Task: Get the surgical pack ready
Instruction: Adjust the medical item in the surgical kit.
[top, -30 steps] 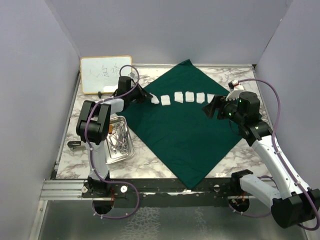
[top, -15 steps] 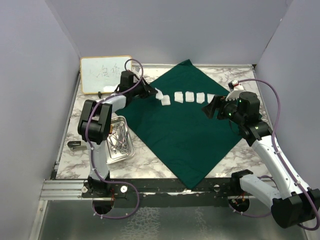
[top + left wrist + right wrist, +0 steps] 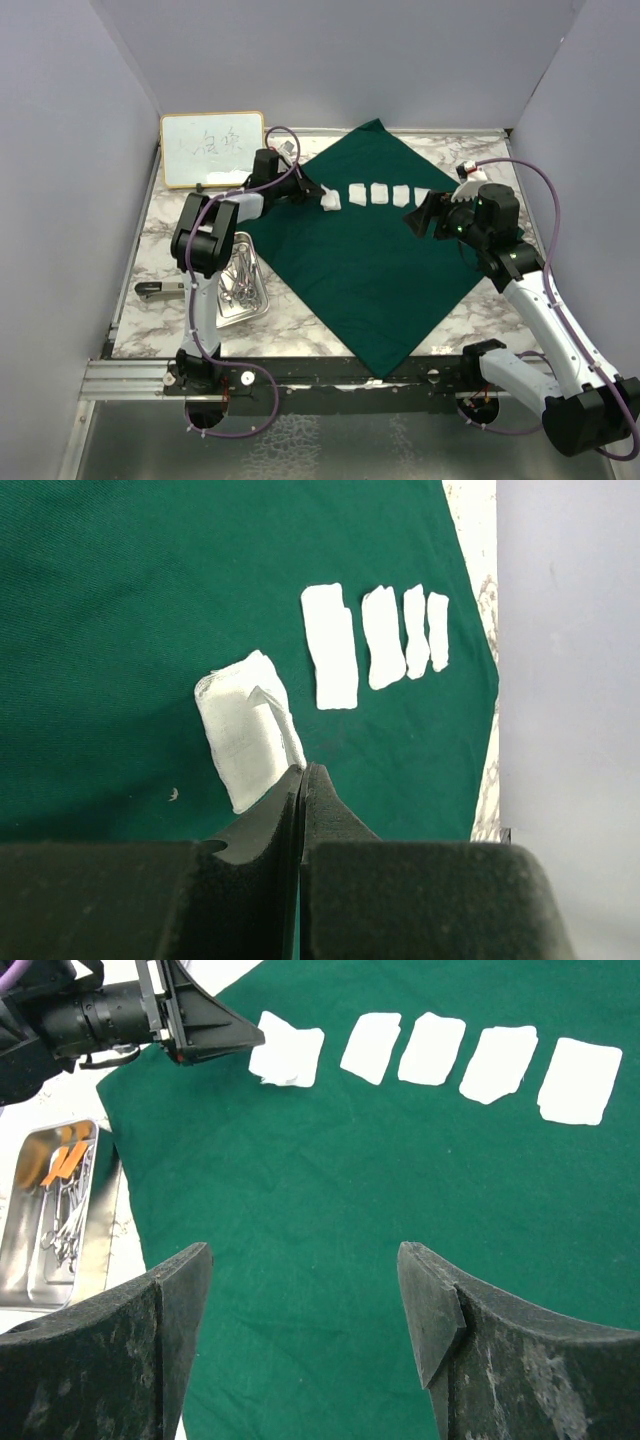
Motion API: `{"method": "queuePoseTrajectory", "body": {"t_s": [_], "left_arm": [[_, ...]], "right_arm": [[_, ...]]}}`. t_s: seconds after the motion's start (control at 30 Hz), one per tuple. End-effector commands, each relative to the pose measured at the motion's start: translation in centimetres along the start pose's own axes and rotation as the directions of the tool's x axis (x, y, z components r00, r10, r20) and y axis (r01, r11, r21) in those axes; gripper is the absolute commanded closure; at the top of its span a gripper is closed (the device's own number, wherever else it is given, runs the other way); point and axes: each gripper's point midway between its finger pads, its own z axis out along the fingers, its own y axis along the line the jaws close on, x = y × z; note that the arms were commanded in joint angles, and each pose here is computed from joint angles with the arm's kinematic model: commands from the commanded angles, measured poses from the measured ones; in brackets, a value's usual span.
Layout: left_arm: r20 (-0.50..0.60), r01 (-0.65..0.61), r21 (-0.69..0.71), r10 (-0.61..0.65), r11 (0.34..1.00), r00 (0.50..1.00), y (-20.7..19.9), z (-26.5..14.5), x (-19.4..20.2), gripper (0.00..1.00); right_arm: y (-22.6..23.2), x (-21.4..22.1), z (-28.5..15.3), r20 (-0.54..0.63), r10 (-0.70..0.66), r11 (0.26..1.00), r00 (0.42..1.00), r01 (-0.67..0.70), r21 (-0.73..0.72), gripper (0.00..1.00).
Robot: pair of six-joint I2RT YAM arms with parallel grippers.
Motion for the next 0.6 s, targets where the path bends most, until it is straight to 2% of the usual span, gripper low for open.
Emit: {"method": "queuePoseTrajectory", "body": {"t_s": [0.0,0.2,0.57], "left_arm": [[0.013,-0.051,0.056,0.05,0.997,0.999,-0.77,0.77,-0.38,1.0],[0.01,-0.047,0.076,0.046,0.996,0.999,-0.53,1.14,-0.01,1.0],[0.009,-0.035,0.087,0.034,0.996,0.999,0.15,1.76,0.42,1.0]], "right_arm": [[-0.03,-0.88,-0.4,0.04,-0.014,1.0,0.999,0.014,0.007,0.22],[-0.99,-0.94,-0.53,0.049,-0.006,0.998,0.999,0.003,0.063,0.09],[-0.84,-1.08,-0.68,0.053,-0.01,0.998,0.999,0.007,0.058,0.07]]}}
